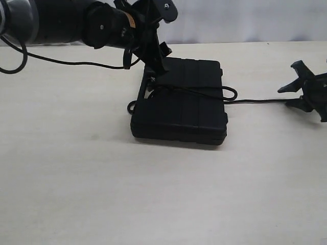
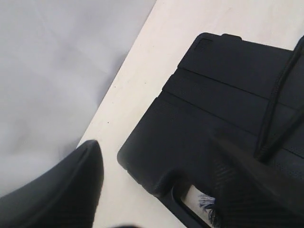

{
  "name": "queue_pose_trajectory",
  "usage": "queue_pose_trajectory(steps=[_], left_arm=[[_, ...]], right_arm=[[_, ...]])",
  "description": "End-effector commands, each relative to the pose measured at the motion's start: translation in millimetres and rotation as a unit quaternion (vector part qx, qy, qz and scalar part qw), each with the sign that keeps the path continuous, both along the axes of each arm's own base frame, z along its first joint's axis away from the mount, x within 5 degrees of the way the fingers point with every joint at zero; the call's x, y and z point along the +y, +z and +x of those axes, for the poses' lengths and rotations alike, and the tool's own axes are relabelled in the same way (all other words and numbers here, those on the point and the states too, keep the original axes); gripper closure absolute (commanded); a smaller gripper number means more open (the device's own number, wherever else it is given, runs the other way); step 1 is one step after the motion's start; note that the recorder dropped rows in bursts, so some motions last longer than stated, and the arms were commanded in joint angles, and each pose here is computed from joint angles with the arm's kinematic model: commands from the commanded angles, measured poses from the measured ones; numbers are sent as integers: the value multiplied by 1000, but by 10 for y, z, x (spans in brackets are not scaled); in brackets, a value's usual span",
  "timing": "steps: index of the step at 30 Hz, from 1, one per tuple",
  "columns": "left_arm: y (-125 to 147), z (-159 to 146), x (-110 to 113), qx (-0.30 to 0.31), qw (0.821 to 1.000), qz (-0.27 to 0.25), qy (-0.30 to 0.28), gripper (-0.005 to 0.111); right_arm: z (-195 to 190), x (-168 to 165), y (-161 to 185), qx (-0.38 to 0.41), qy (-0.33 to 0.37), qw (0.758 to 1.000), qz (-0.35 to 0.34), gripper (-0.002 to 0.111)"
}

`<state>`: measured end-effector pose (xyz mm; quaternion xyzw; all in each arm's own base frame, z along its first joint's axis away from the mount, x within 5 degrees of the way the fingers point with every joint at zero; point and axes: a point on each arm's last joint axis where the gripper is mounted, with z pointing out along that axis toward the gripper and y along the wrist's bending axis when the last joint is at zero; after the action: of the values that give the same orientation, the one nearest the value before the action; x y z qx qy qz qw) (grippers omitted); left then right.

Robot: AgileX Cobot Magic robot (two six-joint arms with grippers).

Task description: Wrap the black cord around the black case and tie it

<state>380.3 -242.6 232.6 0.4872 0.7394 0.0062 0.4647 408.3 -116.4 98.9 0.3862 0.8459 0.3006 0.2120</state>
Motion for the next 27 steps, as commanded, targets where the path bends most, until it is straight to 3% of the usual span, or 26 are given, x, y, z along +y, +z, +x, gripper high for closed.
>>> queue_pose_trajectory(steps=[1,6,12,18,27], left_arm=[[50,7,11,-6,1000,-16,8,46],[35,-1,16,2,1000,-11,7,46],[6,-19,26,19,1000,0,7,46],[-44,-53,46,48,999,19,7,46],[-89,-3,239,88,995,33,35,49]], right_arm=[[108,-22,25,10,22,999,-35,66],[179,-157,51,56,70,990,-111,91],[242,-215,118,69,64,984,-148,84],[280,-234,122,57,30,988,-142,74],[400,-156,-174,71,48,986,-143,73]])
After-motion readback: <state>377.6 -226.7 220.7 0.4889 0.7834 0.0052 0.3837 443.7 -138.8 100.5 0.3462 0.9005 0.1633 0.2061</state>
